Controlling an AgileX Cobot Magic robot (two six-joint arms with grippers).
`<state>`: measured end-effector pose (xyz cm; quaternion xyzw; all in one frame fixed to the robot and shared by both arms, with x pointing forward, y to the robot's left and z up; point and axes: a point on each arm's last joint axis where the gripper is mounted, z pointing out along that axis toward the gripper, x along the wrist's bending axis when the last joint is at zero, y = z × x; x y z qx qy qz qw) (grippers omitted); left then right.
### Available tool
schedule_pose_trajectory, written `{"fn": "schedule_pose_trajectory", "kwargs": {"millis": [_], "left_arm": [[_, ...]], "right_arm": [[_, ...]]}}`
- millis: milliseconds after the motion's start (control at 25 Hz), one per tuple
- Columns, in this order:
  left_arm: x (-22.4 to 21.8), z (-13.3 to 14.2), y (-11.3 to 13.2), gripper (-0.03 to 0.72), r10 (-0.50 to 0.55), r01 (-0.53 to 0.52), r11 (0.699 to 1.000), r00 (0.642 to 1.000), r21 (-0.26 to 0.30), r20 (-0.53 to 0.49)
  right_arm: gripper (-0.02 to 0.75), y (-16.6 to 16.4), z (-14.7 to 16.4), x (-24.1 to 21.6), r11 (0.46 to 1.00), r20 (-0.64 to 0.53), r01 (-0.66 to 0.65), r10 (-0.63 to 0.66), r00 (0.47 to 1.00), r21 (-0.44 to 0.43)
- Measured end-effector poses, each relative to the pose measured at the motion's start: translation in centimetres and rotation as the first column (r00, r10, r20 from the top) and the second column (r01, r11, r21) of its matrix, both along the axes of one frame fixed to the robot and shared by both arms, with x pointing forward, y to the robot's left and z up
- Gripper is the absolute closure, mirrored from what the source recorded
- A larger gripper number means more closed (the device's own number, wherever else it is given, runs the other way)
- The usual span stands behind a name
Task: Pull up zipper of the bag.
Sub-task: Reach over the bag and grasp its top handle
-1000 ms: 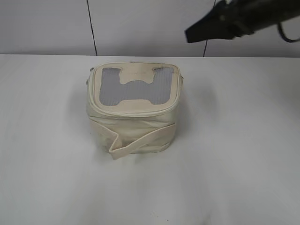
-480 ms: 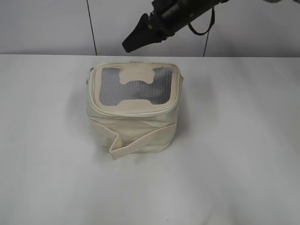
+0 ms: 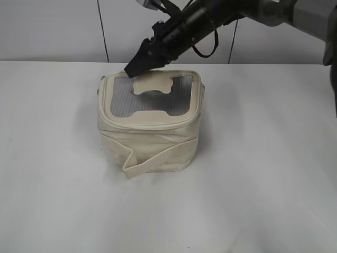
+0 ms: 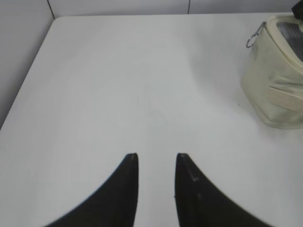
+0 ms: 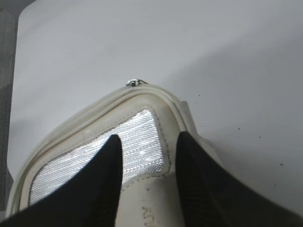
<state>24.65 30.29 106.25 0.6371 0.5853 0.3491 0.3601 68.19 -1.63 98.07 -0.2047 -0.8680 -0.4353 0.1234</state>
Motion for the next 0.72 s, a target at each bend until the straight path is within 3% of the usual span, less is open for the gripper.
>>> {"fn": "schedule_pose_trajectory", "kwargs": {"millis": [120, 240, 360, 600, 720], "left_arm": [[1.6, 0.8, -0.5, 0.476, -0.036, 0.036, 0.999, 0.999, -0.011, -0.035], [3.8, 2.1, -1.8, 0.476, -0.132, 0.132, 0.986, 0.991, -0.099, 0.004], [6.2, 3.0, -2.9, 0.476, -0.2, 0.208, 0.966, 0.978, -0.157, 0.061], [10.9, 2.6, -4.0, 0.476, -0.268, 0.275, 0.941, 0.961, -0.198, 0.06], [11.6, 2.6, -4.2, 0.476, -0.28, 0.288, 0.935, 0.958, -0.207, 0.068]], "right_arm": [[0.528, 0.1, -0.6, 0.2, 1.0, 0.01, 0.009, -0.009, 1.0, -0.015], [0.67, 0.1, -1.0, 0.3, 0.999, 0.017, 0.017, -0.016, 1.0, -0.029], [0.729, 0.1, -1.0, 0.4, 0.999, 0.025, 0.018, -0.017, 1.0, -0.036], [0.705, 0.1, -0.1, 0.6, 0.999, 0.06, 0.004, -0.002, 0.998, -0.037], [0.529, 0.2, 1.4, 0.6, 0.999, 0.085, -0.021, 0.024, 0.996, -0.036]]}}
